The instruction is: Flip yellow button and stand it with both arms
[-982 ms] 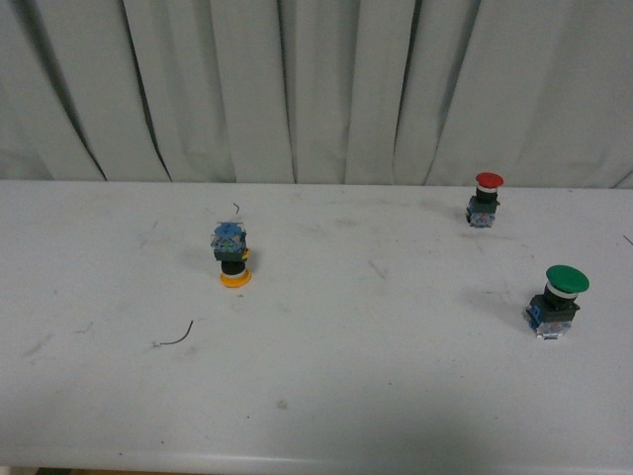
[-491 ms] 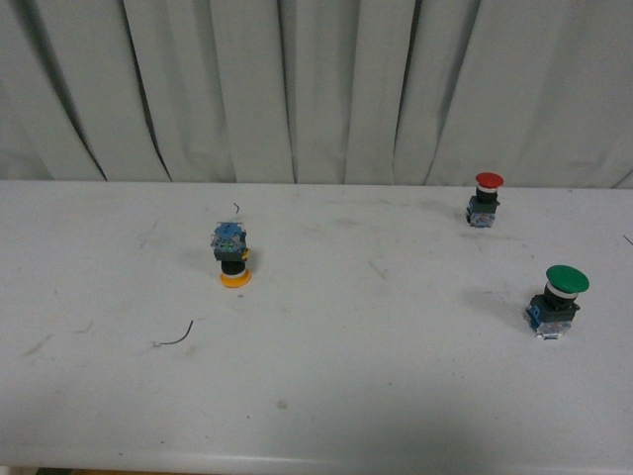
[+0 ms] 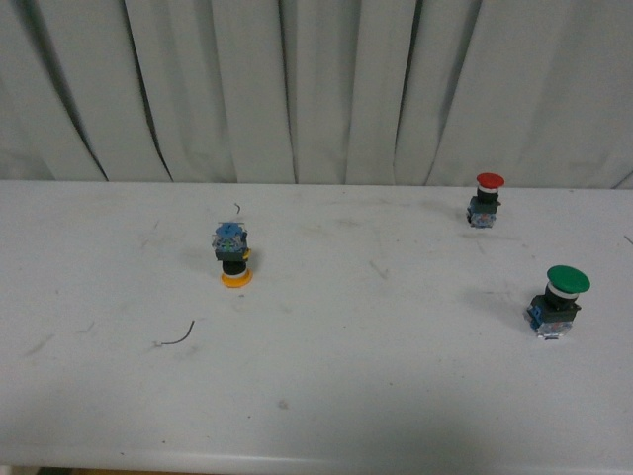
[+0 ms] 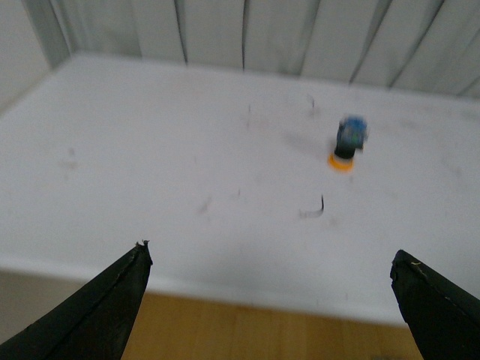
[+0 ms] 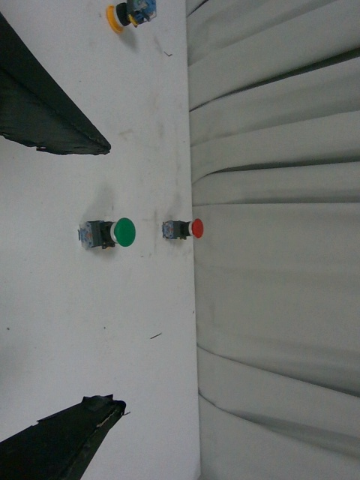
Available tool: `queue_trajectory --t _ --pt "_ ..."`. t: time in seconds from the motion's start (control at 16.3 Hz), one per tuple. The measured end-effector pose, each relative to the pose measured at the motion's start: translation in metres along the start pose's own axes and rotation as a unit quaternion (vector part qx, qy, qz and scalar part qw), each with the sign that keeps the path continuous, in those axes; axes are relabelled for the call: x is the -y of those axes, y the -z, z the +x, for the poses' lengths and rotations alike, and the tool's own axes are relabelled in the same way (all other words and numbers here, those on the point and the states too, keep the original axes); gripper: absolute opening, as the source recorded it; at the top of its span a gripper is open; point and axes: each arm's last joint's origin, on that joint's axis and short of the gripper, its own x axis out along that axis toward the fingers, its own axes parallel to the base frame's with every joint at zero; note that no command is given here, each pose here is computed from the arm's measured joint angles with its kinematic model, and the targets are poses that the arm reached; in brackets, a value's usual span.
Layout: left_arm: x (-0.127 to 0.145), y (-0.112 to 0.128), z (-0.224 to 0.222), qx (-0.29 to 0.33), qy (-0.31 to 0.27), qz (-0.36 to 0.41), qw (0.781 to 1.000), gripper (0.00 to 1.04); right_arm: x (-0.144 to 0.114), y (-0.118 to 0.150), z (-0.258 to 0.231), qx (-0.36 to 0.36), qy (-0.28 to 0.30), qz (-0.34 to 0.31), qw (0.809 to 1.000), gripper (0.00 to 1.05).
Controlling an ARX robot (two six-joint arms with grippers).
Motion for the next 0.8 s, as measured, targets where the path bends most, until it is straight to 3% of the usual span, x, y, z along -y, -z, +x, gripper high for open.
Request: queue_trajectory --t 0.06,0.25,0.37,0.55,0.61,0.8 --pt "-0.001 -0.005 0.001 -0.034 -0.011 -0.017 0.999 0.98 0.0 0.0 0.0 0.001 -0.001 0.0 1.0 0.98" --pt "-0.007 -0.029 0.014 0.008 -0.029 -0.043 0.999 0.98 0.0 0.0 0.0 0.0 0.0 0.0 1.0 0.98" --pt "-0.005 -0.041 0.038 0.011 -0.01 -0.045 0.999 0.98 0.0 0.0 0.0 0.0 0.0 0.0 1.0 0.98" --pt "0.006 -0.095 0.103 0.034 0.031 -0.042 0.998 0.98 0.0 0.0 0.0 0.0 0.0 0.0 1.0 0.98" --pt "0.013 -0.104 0.134 0.007 0.036 -0.035 0.999 0.98 0.0 0.0 0.0 0.0 0.0 0.0 1.0 0.98" --pt "0.059 -0.09 0.216 -0.112 0.077 -0.005 0.991 0.98 0.0 0.0 0.0 0.0 0.0 0.0 1.0 0.98"
